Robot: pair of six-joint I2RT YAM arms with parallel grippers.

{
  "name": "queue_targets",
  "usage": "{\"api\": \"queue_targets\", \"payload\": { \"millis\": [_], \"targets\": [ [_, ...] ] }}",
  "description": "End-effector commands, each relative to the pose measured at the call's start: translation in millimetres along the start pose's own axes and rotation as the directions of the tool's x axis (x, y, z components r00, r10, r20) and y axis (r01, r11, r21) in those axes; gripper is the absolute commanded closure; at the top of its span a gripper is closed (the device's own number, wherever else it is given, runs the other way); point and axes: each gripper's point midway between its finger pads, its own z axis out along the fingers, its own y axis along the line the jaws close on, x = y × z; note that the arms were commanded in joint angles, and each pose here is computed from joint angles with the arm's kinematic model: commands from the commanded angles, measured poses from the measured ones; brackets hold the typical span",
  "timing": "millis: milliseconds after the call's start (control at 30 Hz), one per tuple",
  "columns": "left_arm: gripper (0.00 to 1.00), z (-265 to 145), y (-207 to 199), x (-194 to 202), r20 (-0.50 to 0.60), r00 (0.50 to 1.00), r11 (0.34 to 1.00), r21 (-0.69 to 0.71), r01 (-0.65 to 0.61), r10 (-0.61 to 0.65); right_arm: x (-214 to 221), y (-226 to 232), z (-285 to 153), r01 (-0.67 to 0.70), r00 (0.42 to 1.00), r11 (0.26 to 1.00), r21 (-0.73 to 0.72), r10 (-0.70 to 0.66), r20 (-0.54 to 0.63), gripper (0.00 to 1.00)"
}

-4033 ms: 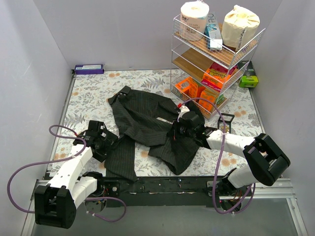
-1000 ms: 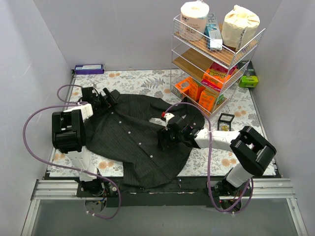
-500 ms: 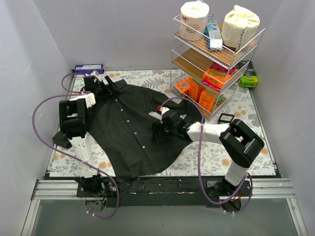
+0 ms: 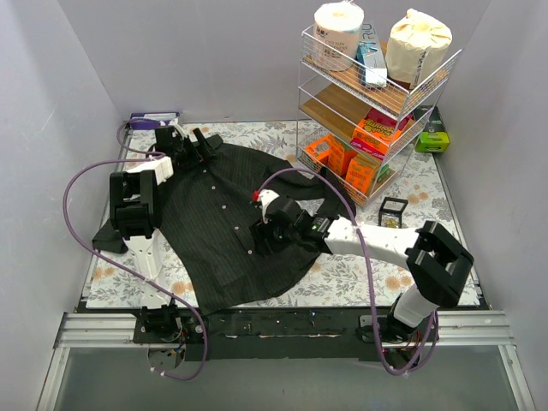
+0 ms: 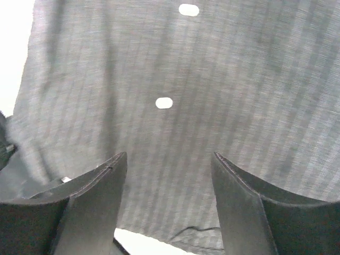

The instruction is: Pin the brooch onto the clothing

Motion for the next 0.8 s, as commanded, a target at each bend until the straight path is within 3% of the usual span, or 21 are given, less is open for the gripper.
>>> {"api": "queue_targets", "payload": {
  "millis": [0, 167, 367, 433, 567, 767],
  "targets": [
    [0.02, -55.9, -72.5, -52.1, 0.135, 0.986, 0.991, 0.077, -0.107, 0.096, -26.2, 65.4, -27.5, 0.108, 0.989, 0.977, -0.185, -0.088, 0.116, 0.31],
    [0.02, -113.7, -96.3, -66.1, 0.244, 0.961, 0.985, 0.075, -0.157, 0.134, -12.8, 146.1, -37.7, 0.230, 0.969, 0.894, -0.385, -0.174, 0.174, 0.34],
    [0.02, -155.7, -92.0, -32.3, 0.221, 0.963, 0.984, 0.049, -0.169, 0.155, -1.3, 198.6, -27.2, 0.291, 0.956, 0.799, -0.527, -0.213, 0.203, 0.44],
    [0.02, -156.9, -76.0, -15.1, 0.189, 0.970, 0.987, 0.002, -0.158, 0.155, 0.9, 209.9, -19.8, 0.322, 0.946, 0.778, -0.539, -0.246, 0.211, 0.47],
    [0.02, -173.9, -70.7, -22.2, 0.251, 0.952, 0.985, -0.056, -0.163, 0.172, 8.8, 220.0, -4.3, 0.341, 0.940, 0.748, -0.569, -0.279, 0.196, 0.50],
    [0.02, -183.0, -72.9, -25.4, 0.273, 0.945, 0.983, -0.060, -0.172, 0.182, 20.0, 219.9, 27.9, 0.317, 0.947, 0.767, -0.558, -0.286, 0.144, 0.58]
  ]
}}
